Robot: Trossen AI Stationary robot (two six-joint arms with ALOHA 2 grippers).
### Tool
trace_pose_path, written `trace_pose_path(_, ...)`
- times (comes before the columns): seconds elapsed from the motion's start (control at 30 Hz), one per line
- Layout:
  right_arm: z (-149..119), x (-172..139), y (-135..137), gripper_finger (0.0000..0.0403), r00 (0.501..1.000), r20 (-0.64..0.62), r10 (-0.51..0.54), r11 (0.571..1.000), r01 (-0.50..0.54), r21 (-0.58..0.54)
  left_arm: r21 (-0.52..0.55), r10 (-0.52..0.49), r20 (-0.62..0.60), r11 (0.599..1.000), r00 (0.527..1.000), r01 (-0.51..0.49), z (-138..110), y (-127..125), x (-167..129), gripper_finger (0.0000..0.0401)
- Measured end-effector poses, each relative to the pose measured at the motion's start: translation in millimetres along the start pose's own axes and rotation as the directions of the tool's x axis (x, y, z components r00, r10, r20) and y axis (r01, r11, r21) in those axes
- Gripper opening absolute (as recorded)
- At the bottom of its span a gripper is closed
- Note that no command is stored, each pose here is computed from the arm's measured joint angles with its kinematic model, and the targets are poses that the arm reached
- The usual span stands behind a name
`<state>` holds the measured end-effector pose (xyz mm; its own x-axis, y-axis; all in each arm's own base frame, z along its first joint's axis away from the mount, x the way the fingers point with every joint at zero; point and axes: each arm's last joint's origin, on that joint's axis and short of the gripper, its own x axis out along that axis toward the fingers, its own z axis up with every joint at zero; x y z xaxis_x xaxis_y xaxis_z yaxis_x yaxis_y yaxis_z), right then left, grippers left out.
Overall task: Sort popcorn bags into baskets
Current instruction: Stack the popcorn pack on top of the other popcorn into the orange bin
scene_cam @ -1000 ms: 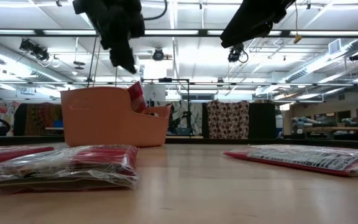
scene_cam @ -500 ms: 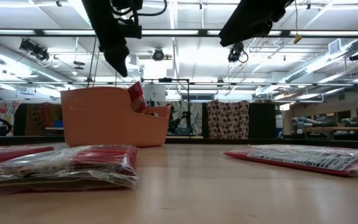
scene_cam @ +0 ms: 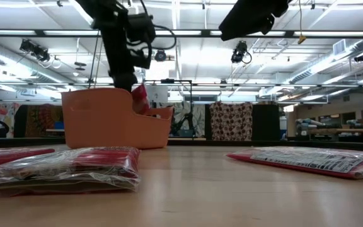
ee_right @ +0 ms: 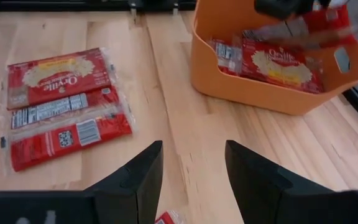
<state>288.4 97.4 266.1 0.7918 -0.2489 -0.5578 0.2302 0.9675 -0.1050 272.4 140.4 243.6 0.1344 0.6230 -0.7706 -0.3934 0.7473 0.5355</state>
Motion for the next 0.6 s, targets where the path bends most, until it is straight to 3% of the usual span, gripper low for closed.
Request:
trace_pose_path(0.13,2,0,1,0.0178,1.000,0.022,0.005,1.000,-0.005,-0.015,0.026,-0.199,0.005,0.980,0.980,0.199,3,-15,10,0.0185)
trace_pose_path(0.2,3,0,1,0.0178,0.999,0.034,0.009,1.000,-0.008,-0.016,0.041,-0.250,-0.004,0.968,0.968,0.250,4,-22,13,0.0185)
trace_pose_path(0.37,5,0,2,0.0178,0.999,0.048,0.015,1.000,-0.014,-0.025,0.123,-0.270,-0.033,0.954,0.962,0.272,2,-34,9,0.0185)
trace_pose_path(0.6,5,0,2,0.0178,0.999,0.049,0.015,0.999,-0.013,-0.034,0.218,-0.322,0.051,0.927,0.945,0.304,7,-30,-41,0.0185)
